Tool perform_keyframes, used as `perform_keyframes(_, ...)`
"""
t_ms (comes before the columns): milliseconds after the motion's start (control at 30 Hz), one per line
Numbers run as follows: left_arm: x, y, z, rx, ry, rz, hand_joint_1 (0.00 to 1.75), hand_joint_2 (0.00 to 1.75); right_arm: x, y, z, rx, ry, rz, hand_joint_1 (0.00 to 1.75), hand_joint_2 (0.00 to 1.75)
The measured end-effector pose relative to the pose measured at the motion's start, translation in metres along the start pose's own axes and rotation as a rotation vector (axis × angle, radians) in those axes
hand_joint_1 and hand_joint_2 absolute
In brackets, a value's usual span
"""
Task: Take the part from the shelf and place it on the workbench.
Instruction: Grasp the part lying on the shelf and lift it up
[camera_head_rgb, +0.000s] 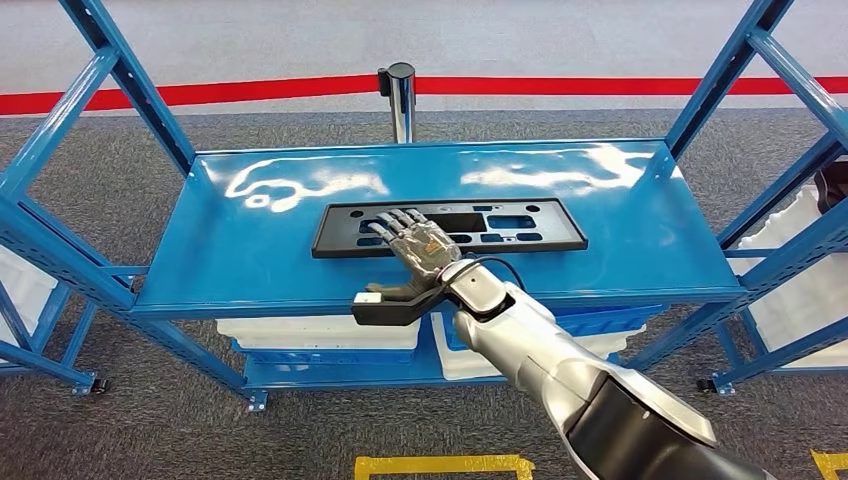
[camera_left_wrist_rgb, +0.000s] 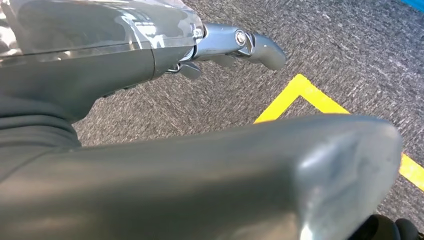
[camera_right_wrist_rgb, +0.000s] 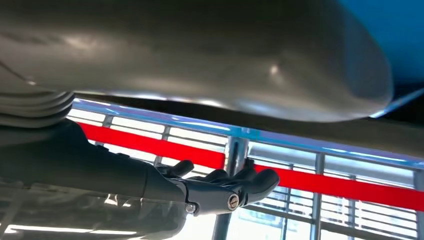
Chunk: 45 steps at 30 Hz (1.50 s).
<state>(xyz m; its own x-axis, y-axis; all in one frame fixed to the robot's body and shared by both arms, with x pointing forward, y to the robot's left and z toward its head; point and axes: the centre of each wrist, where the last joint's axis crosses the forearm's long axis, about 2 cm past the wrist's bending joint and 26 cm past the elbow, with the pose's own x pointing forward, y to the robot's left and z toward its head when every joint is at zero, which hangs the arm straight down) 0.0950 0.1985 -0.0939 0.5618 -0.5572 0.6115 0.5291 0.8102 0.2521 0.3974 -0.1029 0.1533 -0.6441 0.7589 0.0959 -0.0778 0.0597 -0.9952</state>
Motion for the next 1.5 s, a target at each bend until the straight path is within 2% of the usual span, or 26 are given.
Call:
perform_keyframes(200, 0.0, 0.0, 0.0, 0.007, 0.001, 0.009, 0.0, 0.0, -0.018, 0.006, 0.008, 0.021, 0.06, 0.021, 0.0, 0.0)
perform_keyframes(333, 0.0, 0.0, 0.0, 0.009, 0.002, 0.012, 0.0, 0.0, -0.031, 0.009, 0.014, 0.016, 0.108, 0.028, 0.0, 1.75)
perform_keyframes(700, 0.0, 0.0, 0.0, 0.011, 0.002, 0.017, 0.0, 0.0, -0.06, 0.009, 0.027, -0.023, 0.185, 0.033, 0.0, 1.75)
perform_keyframes(1133, 0.0, -0.001, 0.0, 0.008, -0.001, 0.014, 0.0, 0.0, -0.068, 0.007, 0.031, -0.072, 0.199, 0.05, 0.0, 1.75)
perform_keyframes(1167, 0.0, -0.001, 0.0, 0.008, -0.001, 0.014, 0.0, 0.0, -0.068, 0.007, 0.031, -0.072, 0.2, 0.053, 0.15, 1.75)
perform_keyframes(1267, 0.001, -0.001, 0.0, 0.008, -0.001, 0.013, 0.0, 0.0, -0.069, 0.007, 0.031, -0.072, 0.204, 0.061, 0.83, 1.75)
perform_keyframes(1300, 0.001, -0.001, 0.0, 0.008, -0.001, 0.013, 0.0, 0.0, -0.069, 0.008, 0.032, -0.071, 0.205, 0.064, 0.88, 1.75)
perform_keyframes(1433, 0.001, -0.001, 0.0, 0.009, -0.001, 0.012, 0.0, 0.0, -0.07, 0.009, 0.033, -0.069, 0.212, 0.077, 0.84, 1.75)
perform_keyframes(1500, 0.001, -0.001, 0.0, 0.009, -0.001, 0.013, 0.0, 0.0, -0.071, 0.009, 0.034, -0.069, 0.214, 0.082, 0.43, 1.75)
